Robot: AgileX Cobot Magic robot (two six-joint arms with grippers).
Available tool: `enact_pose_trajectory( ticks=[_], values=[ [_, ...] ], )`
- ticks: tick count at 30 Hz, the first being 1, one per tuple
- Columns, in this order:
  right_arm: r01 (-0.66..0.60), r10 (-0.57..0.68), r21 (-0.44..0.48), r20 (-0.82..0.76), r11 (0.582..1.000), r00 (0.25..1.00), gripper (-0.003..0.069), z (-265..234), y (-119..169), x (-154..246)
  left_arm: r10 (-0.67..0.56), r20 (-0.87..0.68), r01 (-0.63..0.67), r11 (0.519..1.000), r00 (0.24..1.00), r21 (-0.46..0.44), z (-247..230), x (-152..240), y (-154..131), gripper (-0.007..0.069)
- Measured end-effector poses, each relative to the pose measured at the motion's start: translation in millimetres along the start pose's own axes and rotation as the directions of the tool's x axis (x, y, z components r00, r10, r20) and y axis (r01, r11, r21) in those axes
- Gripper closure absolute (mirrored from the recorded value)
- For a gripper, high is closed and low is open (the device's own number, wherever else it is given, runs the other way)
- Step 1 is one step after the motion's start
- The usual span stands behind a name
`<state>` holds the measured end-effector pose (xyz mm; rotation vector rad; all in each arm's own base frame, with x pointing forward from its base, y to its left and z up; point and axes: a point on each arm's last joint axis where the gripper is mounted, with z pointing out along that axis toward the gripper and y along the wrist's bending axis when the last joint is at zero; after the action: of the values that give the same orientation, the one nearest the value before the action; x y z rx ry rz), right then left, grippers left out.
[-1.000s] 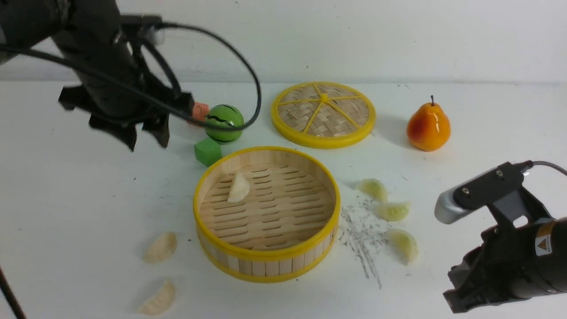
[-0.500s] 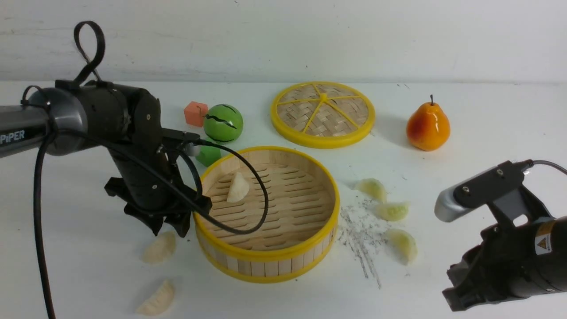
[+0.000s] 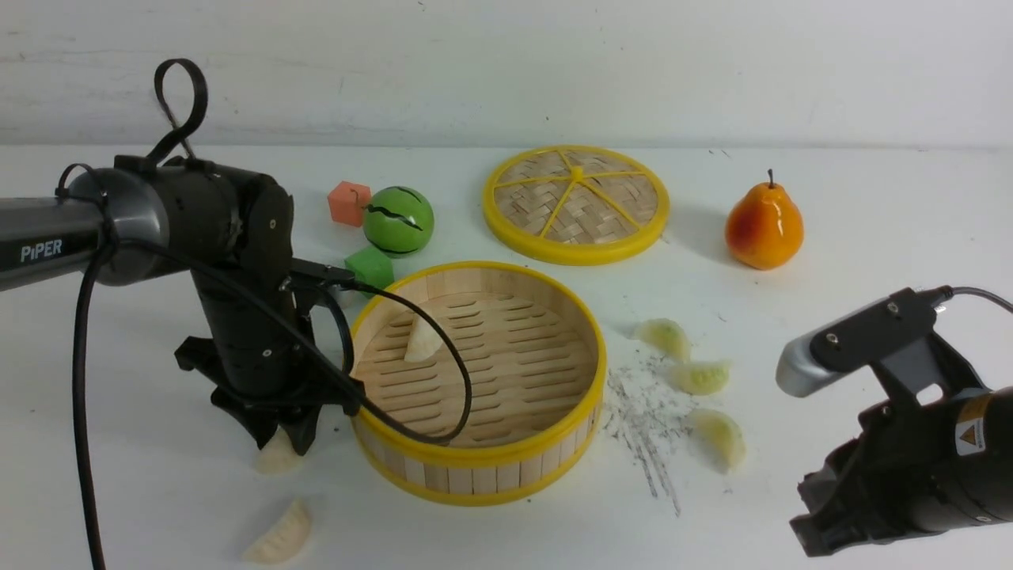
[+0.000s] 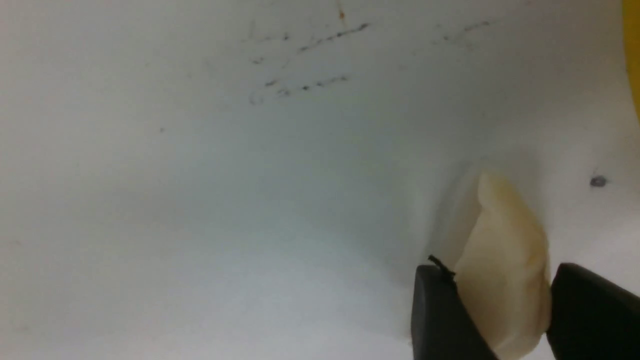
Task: Put the dumplings into the steamer on the white table.
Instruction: 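Reach for and grasp a dumpling on the table with the left gripper, then place the dumpling into the bamboo steamer basket with the left gripper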
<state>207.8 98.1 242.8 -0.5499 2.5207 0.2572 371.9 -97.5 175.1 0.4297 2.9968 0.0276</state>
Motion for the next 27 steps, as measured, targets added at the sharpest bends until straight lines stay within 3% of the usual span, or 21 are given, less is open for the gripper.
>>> enact_pose_trajectory(
  ticks=[2,10,17,22,27],
  values=[
    [0.000,0.000,0.000,-0.002,1.000,1.000,0.0625,0,0,0,-0.007,0.000,0.007,1.000,1.000,-0.001,0,0,0,0.0424],
    [0.000,0.000,-0.001,-0.006,1.000,1.000,0.0618,0,0,1,-0.043,-0.019,0.043,0.999,0.999,-0.011,-9,3,1,0.0422],
    [0.000,0.000,-0.001,-0.005,1.000,1.000,0.0617,0,0,0,-0.057,0.155,0.058,0.998,0.986,-0.002,-91,-6,4,0.0422],
    [-0.035,0.036,-0.021,0.014,0.999,0.999,0.0617,0,2,-1,-0.202,0.322,0.094,0.942,0.925,0.323,-138,-28,-28,0.0422],
    [-0.048,0.048,-0.029,0.019,0.998,0.999,0.0617,0,3,-2,-0.212,0.347,0.066,0.920,0.914,0.387,-124,-50,-71,0.0422]
  ],
)
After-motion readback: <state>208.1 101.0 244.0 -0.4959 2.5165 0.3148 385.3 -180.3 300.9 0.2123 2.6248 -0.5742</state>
